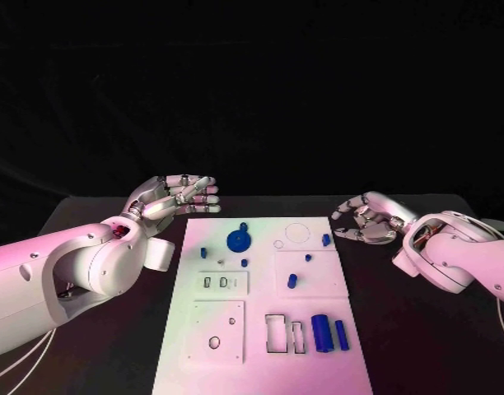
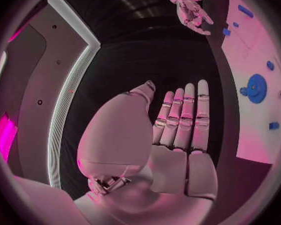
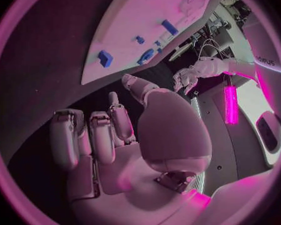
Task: Assemble the parts on the task board
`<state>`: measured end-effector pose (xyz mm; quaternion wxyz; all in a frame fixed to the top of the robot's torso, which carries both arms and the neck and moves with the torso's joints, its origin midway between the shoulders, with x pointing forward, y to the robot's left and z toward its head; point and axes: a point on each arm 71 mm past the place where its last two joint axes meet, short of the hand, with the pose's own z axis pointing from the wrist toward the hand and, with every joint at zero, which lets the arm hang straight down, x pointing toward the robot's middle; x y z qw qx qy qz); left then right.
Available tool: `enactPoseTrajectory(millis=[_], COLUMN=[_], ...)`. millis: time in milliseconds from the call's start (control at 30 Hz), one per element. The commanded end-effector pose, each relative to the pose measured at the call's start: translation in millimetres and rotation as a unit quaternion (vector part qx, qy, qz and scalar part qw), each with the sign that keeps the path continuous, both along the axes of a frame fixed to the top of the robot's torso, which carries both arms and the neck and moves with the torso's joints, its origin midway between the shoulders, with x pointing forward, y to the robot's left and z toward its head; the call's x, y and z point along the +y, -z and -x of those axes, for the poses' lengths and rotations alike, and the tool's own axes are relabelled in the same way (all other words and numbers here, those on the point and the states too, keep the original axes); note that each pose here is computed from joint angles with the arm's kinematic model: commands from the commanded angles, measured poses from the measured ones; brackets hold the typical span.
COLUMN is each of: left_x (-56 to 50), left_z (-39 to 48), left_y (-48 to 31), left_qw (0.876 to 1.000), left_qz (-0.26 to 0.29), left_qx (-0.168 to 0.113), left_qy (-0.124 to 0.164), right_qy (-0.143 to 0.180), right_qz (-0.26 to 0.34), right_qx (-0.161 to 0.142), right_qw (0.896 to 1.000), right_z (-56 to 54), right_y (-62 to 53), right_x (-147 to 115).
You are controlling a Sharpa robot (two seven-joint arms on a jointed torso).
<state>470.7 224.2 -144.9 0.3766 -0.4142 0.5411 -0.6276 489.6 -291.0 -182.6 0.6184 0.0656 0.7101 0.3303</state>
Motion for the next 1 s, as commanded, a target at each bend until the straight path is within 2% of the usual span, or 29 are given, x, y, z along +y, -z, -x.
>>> enactPoseTrajectory(millis=[33, 400, 633, 1000], left_x=[-2.1, -1.5, -1.4, -1.1], left_z=[0.1, 0.0, 0.1, 0.2], left_y=[-1.3, -1.2, -1.1, -1.1], left_qw=[1.000, 1.000, 1.000, 1.000], left_qz=[0.005, 0.005, 0.005, 0.005], left_qx=[-0.003, -0.003, -0.003, -0.002], left_qy=[0.009, 0.008, 0.008, 0.008], right_qy=[-0.023, -0.010, 0.000, -0.007], right_qz=[-0.005, 0.005, 0.007, 0.005], right_qx=[0.016, 0.025, 0.022, 0.027], right_qw=[1.000, 1.000, 1.000, 1.000], right_z=[0.4, -2.9, -7.5, -9.2], right_y=[8.2, 29.1, 35.6, 40.9], right_x=[-1, -2, 2, 13])
